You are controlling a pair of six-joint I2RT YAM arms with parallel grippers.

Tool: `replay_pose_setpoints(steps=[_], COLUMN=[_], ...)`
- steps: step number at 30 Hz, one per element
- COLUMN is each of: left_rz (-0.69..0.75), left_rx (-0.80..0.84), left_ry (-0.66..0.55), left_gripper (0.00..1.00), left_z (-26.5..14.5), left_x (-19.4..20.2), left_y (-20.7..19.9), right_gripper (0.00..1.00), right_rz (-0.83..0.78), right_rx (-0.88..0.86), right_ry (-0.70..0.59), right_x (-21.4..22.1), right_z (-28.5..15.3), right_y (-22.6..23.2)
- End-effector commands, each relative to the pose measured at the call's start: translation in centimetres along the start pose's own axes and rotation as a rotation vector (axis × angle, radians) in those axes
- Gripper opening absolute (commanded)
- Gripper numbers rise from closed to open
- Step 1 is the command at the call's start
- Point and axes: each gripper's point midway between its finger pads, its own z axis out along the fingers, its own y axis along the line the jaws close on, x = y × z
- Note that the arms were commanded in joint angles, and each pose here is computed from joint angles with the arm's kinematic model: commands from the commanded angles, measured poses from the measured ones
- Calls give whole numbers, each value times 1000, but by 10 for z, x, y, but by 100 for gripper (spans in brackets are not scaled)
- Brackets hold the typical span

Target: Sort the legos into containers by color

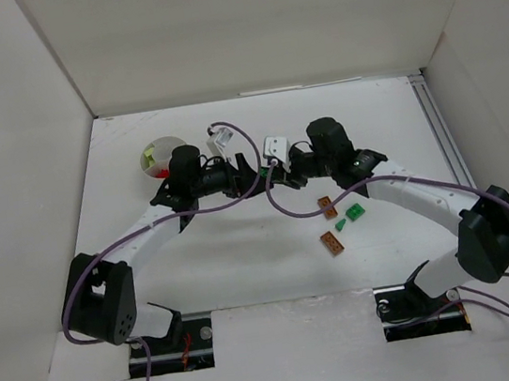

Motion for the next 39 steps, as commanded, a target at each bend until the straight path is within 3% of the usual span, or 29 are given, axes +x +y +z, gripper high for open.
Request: replay_pose_setpoints(steps=[1,13,15,22,25,29,32,36,37,39], left_rz=[100,70,64,72,89,91,100,92,96,63], left_rx=[99,62,58,77,80,66,24,-34,-39,-106], left_ry=[-73,-91,-85,-81,-87,-86,-118,-129,-143,-163], left_gripper=[74,42,32,30,4,0,0,0,0,0], left_z=[2,7,9,7,5,3,2,-3,-6,-16], left_x=[-33,-40,-38,-38,-40,-42,-52,-62,-68,-74], left_y=[-35,-27,-24,-30,-32,-32,-31,-21,-20,-2], right_gripper=[29,29,29,29,30,34,48,75,99,99], right_rz=[-41,-61,-70,-50,-37,-6,14,27,32,64], right_rx=[-2,-38,-45,33,58,105,131,160,174,215], right_ry=[-85,-138,-144,-141,-148,-121,-108,-91,-95,-66], right_x=[-26,-42,-43,-47,-50,-45,-42,-39,-42,-33], right_z=[1,-7,-7,-11,-11,-12,-10,-9,-11,-11], right_y=[4,14,15,1,-4,-11,-16,-22,-26,-34])
